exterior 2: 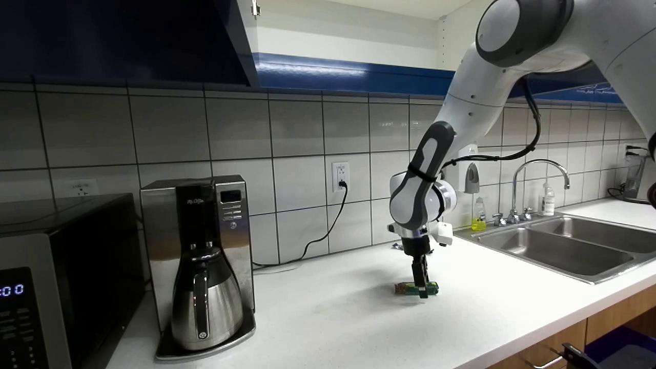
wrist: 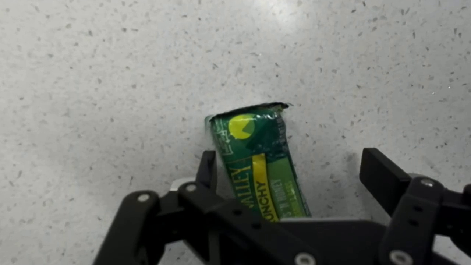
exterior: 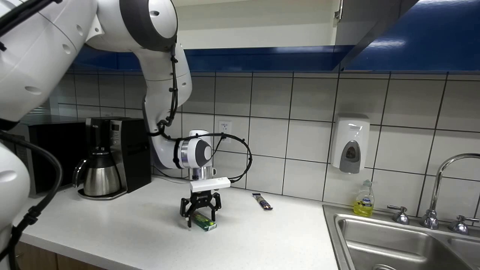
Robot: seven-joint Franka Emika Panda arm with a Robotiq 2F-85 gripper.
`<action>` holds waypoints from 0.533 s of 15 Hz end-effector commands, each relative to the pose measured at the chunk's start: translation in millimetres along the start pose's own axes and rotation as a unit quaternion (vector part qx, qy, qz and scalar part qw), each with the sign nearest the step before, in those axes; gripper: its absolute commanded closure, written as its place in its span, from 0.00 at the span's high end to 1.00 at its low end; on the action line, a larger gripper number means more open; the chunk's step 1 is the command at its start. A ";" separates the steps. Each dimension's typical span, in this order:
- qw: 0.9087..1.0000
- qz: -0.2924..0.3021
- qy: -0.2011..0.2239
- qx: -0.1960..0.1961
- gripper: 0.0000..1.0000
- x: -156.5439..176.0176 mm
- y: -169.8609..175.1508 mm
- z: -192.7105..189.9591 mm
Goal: Put the green packet in the open upper cabinet.
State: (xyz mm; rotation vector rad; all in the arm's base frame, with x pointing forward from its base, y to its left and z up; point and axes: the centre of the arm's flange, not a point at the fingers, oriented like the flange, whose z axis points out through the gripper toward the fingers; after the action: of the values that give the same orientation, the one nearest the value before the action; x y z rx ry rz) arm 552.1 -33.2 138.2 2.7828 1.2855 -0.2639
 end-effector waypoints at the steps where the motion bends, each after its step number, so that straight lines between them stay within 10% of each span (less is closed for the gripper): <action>1: 1.000 -0.014 -0.007 -0.006 1.00 4.2 5.8 1.0; 6: 1.000 -0.014 -0.008 -0.004 1.00 6.0 7.3 5.0; 8: 1.000 -0.013 -0.007 -0.002 0.72 6.2 7.8 6.5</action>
State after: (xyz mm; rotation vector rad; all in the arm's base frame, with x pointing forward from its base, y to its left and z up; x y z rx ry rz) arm 554.7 -32.8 131.7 2.7842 1.2881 -0.2703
